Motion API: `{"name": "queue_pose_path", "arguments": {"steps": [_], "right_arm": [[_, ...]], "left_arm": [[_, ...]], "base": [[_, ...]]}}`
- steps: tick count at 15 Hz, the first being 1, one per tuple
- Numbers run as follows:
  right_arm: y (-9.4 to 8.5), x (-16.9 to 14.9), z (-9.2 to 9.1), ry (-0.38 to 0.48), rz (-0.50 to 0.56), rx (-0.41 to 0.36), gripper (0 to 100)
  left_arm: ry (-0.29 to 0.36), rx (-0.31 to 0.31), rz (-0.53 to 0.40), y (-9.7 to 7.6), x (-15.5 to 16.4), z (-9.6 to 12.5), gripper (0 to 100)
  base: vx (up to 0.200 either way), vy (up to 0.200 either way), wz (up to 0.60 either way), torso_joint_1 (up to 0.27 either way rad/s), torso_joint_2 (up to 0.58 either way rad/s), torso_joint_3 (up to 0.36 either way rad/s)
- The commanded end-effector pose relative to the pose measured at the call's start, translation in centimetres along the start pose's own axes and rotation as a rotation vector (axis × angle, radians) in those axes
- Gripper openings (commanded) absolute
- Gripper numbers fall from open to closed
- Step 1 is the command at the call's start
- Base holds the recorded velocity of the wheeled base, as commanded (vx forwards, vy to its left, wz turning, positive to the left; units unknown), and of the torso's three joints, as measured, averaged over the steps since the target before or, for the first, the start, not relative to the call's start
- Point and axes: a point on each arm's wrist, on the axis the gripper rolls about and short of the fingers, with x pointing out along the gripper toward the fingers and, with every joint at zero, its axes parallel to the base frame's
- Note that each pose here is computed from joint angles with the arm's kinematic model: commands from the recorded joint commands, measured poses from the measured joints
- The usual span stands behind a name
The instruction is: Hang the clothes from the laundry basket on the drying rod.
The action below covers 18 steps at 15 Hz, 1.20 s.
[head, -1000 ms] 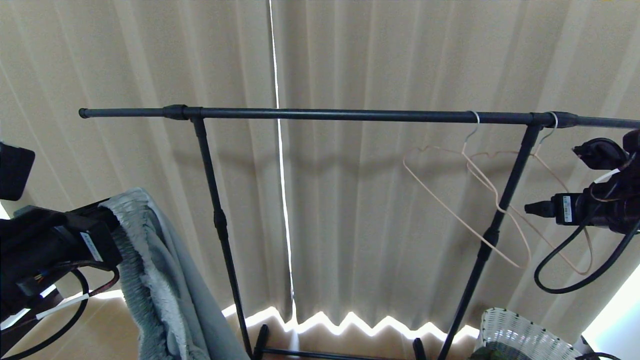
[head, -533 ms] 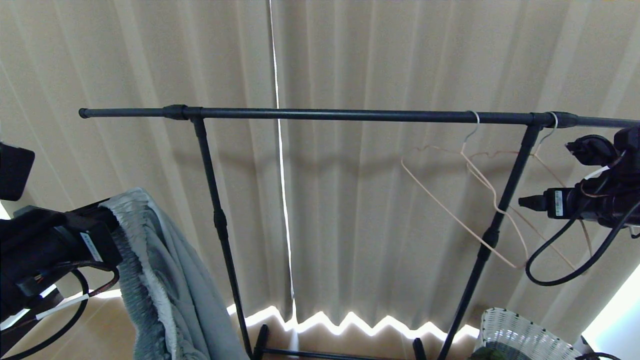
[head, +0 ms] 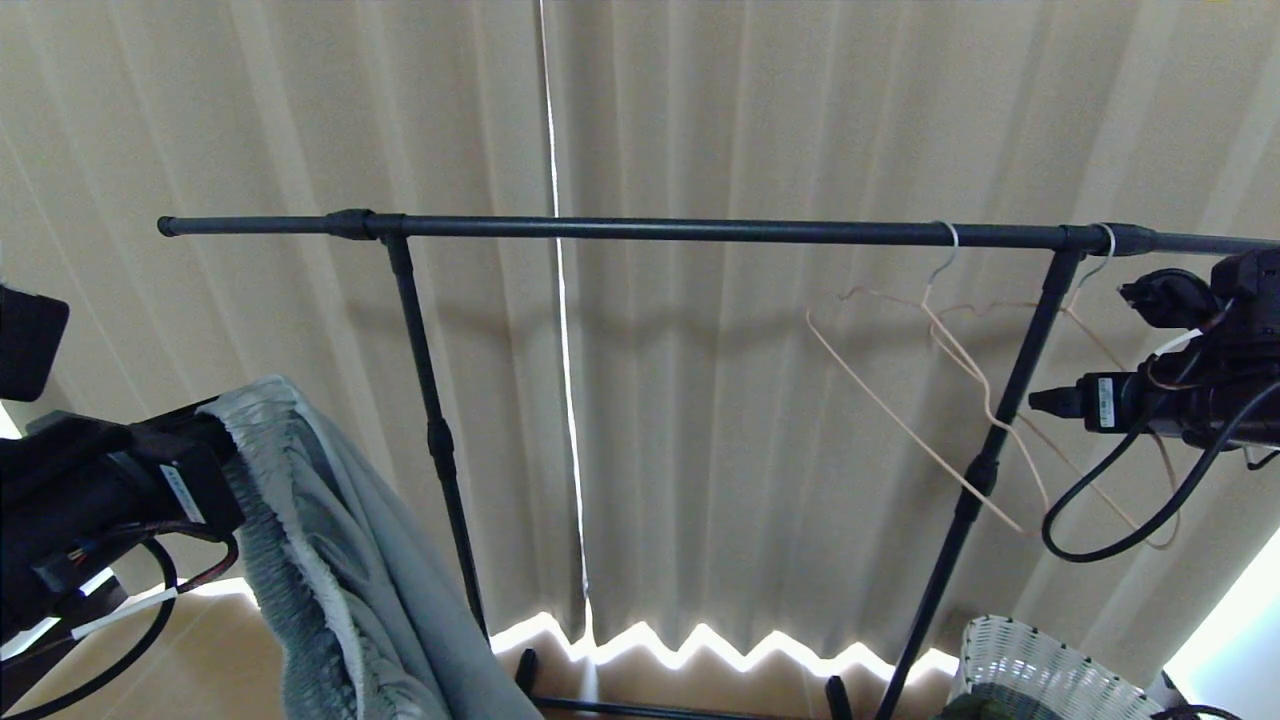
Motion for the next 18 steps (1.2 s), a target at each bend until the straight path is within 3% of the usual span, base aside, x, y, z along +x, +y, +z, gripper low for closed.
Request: {"name": "queue_pose_path", "arguments": {"steps": [1,2,14,18], "right_arm": [[0.0,0.5,-0.2,0.014,0.0,-0.001,100],[0.0,0.6,-0.2,0.014,-0.002,-0.001,0],[-0.3,-0.9,0.5,-0.032,-0.012,0.006,0],[-0.4,-4.4,0.8,-0.157,-0.016,-0.002,0]], "left_arm": [[-0.001,0.0,0.0,0.0,0.0,0.0,0],[-0.001,0.0,0.0,0.0,0.0,0.0,0],[-0.003,0.001,0.0,0.0,0.0,0.0,0],[-0.027,0.044,0.003,0.0,-1.0,0.2,0]], "base": [[0.0,0.0,0.0,0.0,0.0,0.0],[0.0,0.0,0.0,0.0,0.0,0.0],[0.0,0.0,0.0,0.0,0.0,0.0],[0.0,0.0,0.0,0.0,0.0,0.0]]}}
